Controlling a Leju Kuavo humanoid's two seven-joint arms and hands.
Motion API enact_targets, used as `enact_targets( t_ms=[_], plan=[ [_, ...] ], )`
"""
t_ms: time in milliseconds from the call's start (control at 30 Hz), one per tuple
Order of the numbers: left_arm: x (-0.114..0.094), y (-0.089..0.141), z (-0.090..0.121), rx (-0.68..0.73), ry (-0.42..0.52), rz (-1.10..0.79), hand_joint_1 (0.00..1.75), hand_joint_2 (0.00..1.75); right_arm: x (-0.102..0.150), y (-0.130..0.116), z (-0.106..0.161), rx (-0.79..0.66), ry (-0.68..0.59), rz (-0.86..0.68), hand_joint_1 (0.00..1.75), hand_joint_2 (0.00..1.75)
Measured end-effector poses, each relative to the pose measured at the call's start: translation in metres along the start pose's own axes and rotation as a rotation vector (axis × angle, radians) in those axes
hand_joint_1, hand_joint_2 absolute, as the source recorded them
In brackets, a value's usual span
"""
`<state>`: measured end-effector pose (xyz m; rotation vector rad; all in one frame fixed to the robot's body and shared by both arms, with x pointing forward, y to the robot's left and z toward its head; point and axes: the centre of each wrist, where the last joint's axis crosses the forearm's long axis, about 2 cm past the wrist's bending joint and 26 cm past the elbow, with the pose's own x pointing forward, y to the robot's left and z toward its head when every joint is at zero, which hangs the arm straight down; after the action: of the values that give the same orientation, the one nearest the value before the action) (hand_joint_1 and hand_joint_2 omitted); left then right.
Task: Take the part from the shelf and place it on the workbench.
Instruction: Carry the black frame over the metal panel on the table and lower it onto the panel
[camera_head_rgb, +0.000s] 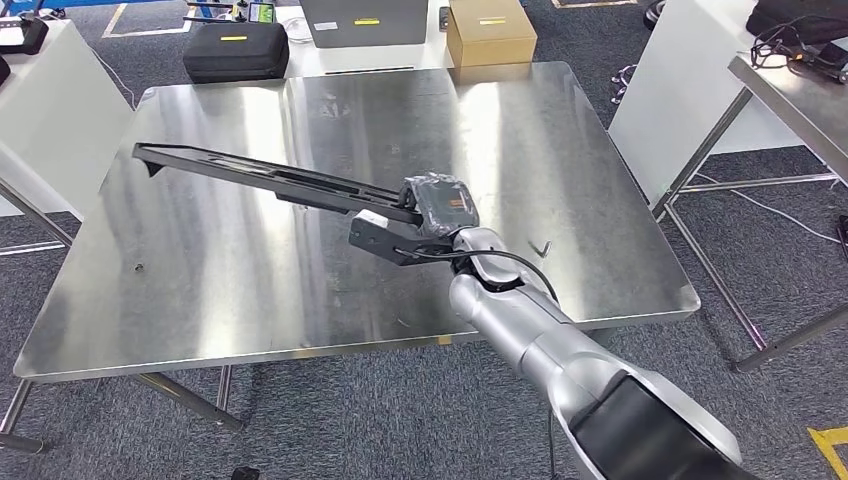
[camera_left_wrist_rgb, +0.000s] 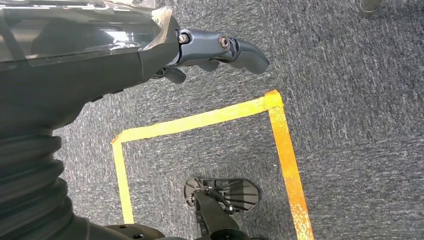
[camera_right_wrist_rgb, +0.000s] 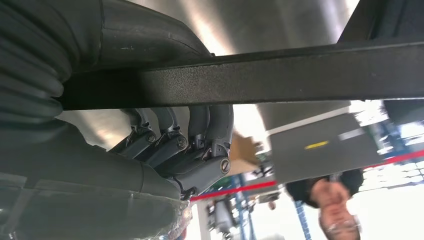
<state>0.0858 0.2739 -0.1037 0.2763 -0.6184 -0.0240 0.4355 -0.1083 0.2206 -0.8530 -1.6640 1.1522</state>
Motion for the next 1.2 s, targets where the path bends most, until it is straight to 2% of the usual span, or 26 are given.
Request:
enact_targets(
  t_ms=[200,467,600,767,900,1200],
  plan=[
    [-0.001,0.000,0.000,0.002,0.000,-0.005,0.00,1.75,-0.021,-0.001,0.001,-0.007,0.055,0.045,1.75,1.75],
    [-0.002,0.000,0.001,0.012,-0.005,-0.011,0.00,1.75,-0.027,0.004,0.003,0.010,0.033,0.111,1.75,1.75],
    [-0.002,0.001,0.001,0.012,-0.014,-0.017,0.00,1.75,-0.023,0.009,0.005,0.022,-0.026,0.143,0.00,0.00],
    [-0.002,0.002,0.000,0.011,-0.017,-0.022,0.00,1.75,-0.012,0.015,0.007,0.031,-0.090,0.172,0.00,0.00],
    [-0.003,0.003,0.000,0.015,-0.014,-0.019,0.00,0.00,-0.004,0.016,0.008,0.033,-0.118,0.186,0.00,0.00],
    [-0.010,0.005,0.003,0.024,-0.004,-0.008,0.00,0.00,0.009,0.019,0.007,0.036,-0.167,0.191,0.00,0.00]
  ],
)
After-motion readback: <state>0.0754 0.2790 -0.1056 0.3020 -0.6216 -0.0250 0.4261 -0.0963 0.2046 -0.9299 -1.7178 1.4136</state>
